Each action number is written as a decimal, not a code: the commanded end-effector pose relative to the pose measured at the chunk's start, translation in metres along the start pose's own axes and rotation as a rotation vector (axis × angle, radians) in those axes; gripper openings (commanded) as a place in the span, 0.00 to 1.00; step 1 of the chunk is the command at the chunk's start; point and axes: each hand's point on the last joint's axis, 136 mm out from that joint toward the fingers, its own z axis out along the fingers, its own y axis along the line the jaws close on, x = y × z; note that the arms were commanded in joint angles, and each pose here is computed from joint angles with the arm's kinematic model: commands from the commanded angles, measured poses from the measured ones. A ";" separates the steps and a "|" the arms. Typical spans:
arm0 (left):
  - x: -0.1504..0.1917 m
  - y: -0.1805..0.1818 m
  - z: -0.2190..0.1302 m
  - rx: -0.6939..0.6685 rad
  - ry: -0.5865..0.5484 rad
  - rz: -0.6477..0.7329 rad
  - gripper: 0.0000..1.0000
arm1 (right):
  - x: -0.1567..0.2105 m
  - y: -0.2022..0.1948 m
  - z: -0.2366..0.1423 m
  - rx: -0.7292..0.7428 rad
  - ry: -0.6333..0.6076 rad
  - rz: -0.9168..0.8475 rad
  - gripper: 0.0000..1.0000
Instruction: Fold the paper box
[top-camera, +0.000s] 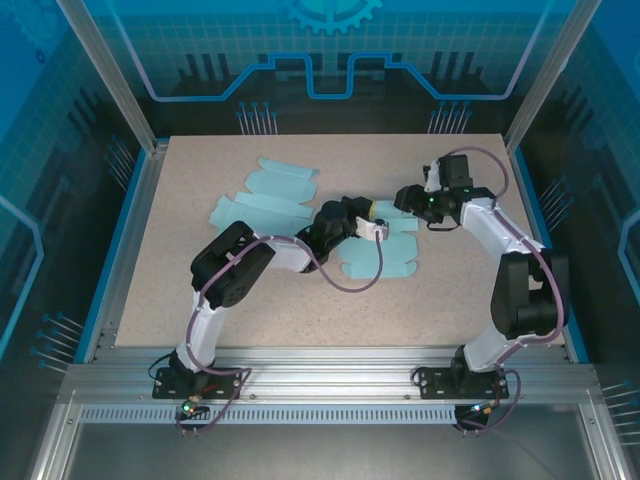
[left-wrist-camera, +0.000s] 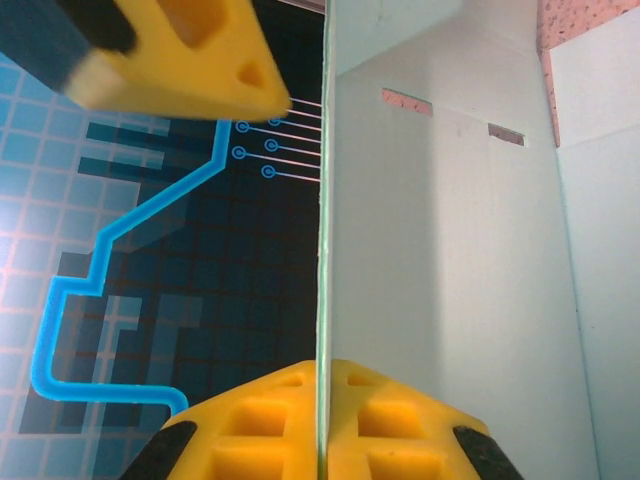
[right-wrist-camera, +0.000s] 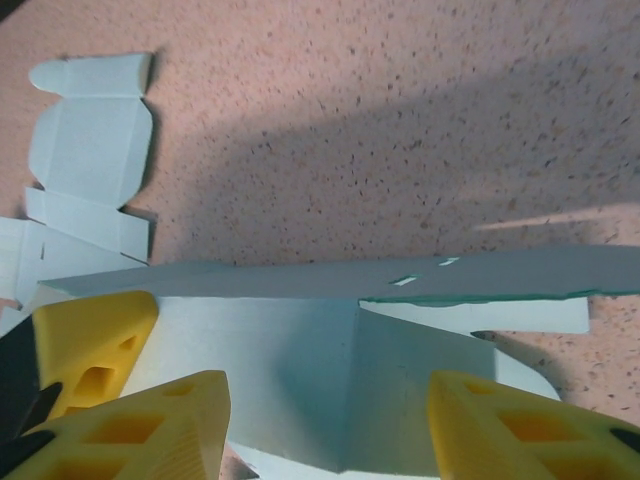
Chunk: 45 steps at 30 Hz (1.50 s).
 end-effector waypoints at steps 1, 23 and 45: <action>0.002 -0.014 0.001 0.003 0.006 0.016 0.04 | -0.001 0.007 0.005 -0.011 0.002 0.009 0.56; -0.012 -0.013 -0.015 0.087 -0.046 -0.166 0.43 | -0.005 -0.002 0.031 -0.012 0.006 0.059 0.29; -0.007 0.010 -0.013 0.068 -0.009 -0.251 0.12 | -0.002 -0.007 0.035 -0.013 0.011 0.051 0.28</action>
